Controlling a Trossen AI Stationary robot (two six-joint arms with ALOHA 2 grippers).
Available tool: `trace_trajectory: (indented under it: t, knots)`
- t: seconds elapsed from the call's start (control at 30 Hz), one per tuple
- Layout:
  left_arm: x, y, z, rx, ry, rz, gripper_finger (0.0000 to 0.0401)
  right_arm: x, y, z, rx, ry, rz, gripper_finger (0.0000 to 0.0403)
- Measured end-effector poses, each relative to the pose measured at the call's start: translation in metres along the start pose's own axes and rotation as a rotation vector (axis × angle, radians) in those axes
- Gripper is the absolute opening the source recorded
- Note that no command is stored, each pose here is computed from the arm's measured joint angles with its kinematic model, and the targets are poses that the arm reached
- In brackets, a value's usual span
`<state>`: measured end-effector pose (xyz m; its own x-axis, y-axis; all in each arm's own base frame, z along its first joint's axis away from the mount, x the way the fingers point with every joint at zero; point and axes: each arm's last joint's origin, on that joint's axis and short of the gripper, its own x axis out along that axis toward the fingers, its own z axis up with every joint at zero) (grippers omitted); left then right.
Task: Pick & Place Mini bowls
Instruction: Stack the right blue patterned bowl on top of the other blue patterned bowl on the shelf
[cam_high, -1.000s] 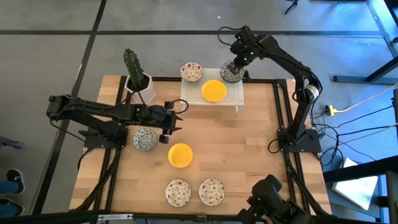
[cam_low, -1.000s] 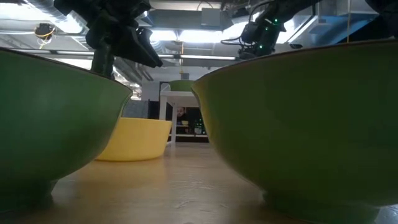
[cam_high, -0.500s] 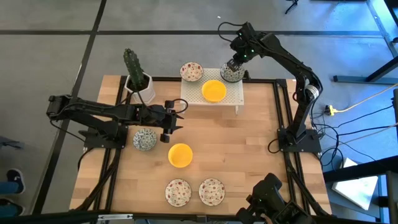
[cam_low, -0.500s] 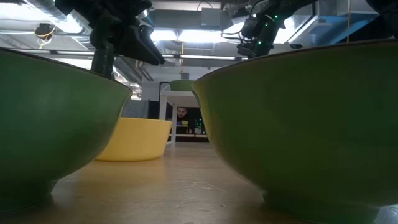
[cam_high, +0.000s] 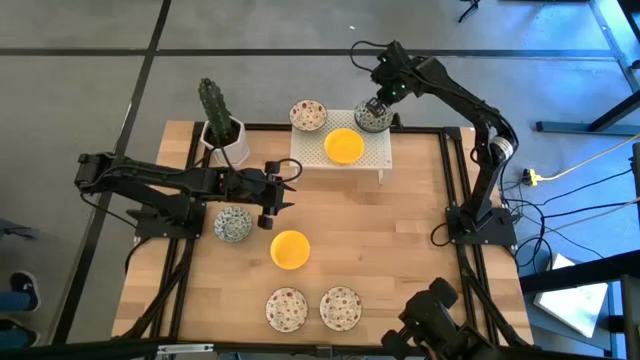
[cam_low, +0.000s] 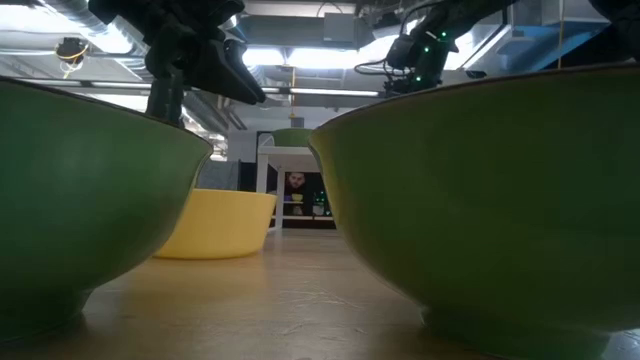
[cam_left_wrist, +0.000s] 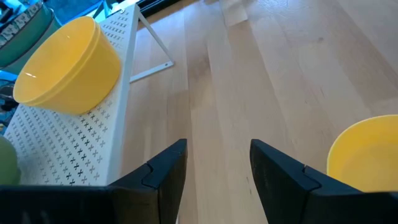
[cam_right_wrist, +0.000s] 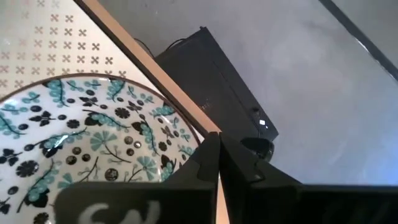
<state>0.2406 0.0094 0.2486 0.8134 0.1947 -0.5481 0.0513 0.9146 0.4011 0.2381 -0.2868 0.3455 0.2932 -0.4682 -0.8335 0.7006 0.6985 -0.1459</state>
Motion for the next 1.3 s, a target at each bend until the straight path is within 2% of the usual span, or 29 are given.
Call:
trace_trajectory:
  t: [0.1,0.2,0.37,0.5,0.7,0.9,1.03,1.17,1.3]
  knots:
    - [0.0,0.0,0.0,0.001,0.002,0.006,0.0171,-0.013,0.002,0.002,0.011,-0.052,-0.005,0.0011]
    - [0.0,0.001,0.0,0.001,0.009,0.022,0.0171,-0.036,0.015,0.002,0.006,-0.11,0.002,0.0008]
    - [0.0,0.002,-0.001,-0.021,0.028,0.07,0.0171,-0.088,0.056,-0.005,-0.067,-0.235,0.009,0.0005]
    - [0.0,0.003,-0.001,-0.079,0.04,0.111,0.0171,-0.114,0.097,-0.03,-0.098,-0.384,0.103,0.0008]
    - [0.0,0.003,-0.001,-0.152,0.04,0.132,0.0171,-0.113,0.159,-0.09,-0.16,-0.575,0.296,0.0009]
    - [-0.006,0.008,0.016,-0.216,-0.042,0.212,0.0171,-0.087,0.215,-0.152,-0.216,-0.689,0.321,0.0009]
    - [-0.01,0.006,0.027,-0.261,-0.1,0.22,0.0171,-0.078,0.233,-0.178,-0.279,-0.709,0.373,0.0009]
    - [-0.017,-0.003,0.039,-0.351,-0.131,0.322,0.0171,-0.071,0.241,-0.193,-0.303,-0.725,0.421,0.0009]
    - [-0.02,-0.025,0.045,-0.358,-0.133,0.405,0.0169,-0.059,0.247,-0.205,-0.305,-0.715,0.538,0.0017]
